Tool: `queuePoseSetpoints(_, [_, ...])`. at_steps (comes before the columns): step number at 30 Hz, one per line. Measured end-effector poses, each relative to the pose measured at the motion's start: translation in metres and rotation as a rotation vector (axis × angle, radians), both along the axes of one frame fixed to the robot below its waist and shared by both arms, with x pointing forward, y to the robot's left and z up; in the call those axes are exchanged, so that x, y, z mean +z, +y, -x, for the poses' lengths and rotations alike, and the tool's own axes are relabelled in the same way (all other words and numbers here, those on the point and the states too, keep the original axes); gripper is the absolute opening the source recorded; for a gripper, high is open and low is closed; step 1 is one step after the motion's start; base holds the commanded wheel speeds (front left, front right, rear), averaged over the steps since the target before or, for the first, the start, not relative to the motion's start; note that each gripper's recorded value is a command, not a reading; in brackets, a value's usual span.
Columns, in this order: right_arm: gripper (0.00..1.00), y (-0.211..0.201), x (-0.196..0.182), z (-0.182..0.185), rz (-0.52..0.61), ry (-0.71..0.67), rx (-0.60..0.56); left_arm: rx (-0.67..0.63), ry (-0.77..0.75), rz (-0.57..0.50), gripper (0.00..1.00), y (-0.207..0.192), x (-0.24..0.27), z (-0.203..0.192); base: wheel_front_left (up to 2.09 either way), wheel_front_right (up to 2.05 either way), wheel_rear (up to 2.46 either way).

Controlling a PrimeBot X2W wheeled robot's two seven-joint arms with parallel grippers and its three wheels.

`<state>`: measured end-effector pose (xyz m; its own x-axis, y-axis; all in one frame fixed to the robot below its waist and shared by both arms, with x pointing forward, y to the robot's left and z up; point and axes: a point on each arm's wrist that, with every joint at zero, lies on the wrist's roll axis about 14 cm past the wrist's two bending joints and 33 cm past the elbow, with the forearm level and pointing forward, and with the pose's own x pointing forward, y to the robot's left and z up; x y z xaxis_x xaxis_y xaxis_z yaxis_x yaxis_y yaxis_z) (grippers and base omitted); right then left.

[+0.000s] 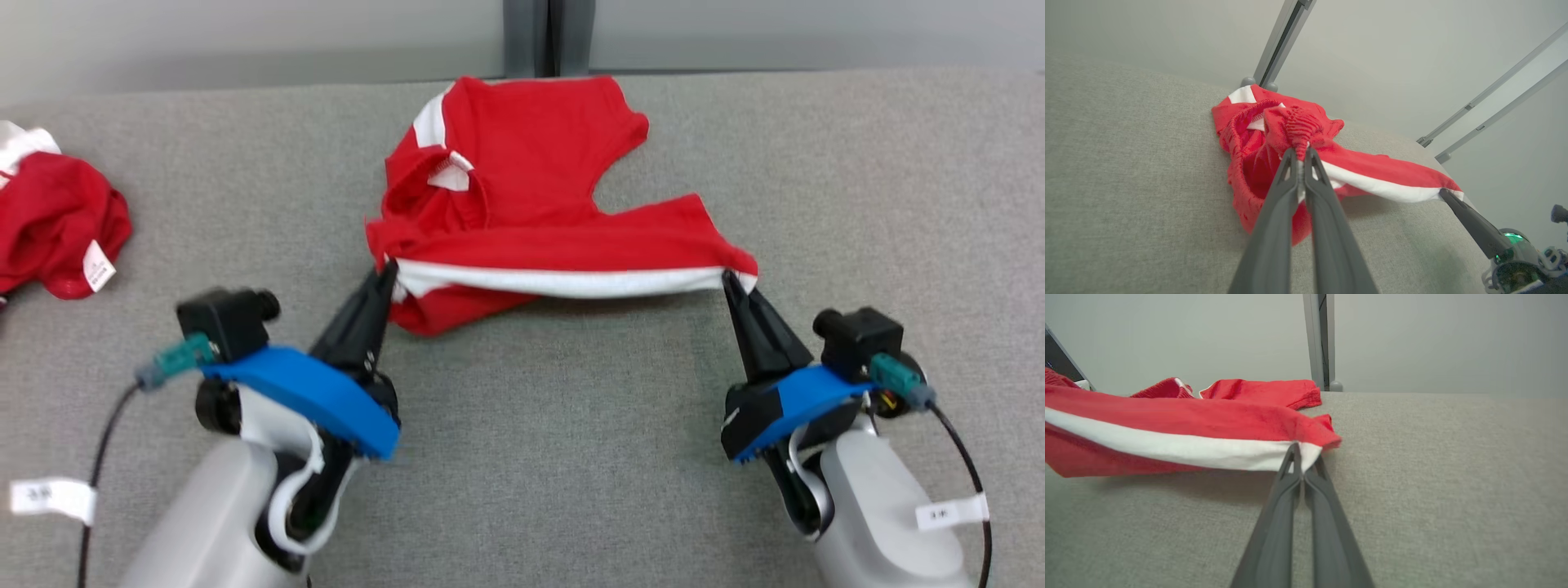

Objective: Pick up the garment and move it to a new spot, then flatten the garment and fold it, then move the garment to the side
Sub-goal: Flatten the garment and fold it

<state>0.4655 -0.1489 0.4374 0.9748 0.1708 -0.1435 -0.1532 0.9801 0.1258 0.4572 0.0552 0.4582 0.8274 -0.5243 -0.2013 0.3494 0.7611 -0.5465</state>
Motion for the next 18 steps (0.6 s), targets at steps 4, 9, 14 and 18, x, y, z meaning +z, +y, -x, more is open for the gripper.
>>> queuePoseSetpoints(4, [0.00,-0.001,0.011,0.014,-0.011,-0.034,-0.009,-0.010,-0.016,-0.003,0.00,-0.003,0.003,0.025,0.00,0.00,0.00])
queuePoseSetpoints(9, [0.00,-0.005,0.033,0.033,-0.022,-0.098,-0.027,-0.017,-0.062,0.013,0.00,-0.009,0.019,0.054,0.00,0.00,0.00])
queuePoseSetpoints(14, [0.00,-0.009,0.052,0.059,-0.035,-0.135,-0.044,-0.026,-0.095,0.063,0.00,-0.017,0.039,0.085,0.00,0.00,0.00])
queuePoseSetpoints(18, [0.00,-0.022,0.060,0.087,-0.006,-0.124,-0.070,-0.038,-0.096,0.092,0.00,-0.021,0.051,0.111,0.00,0.00,0.00])
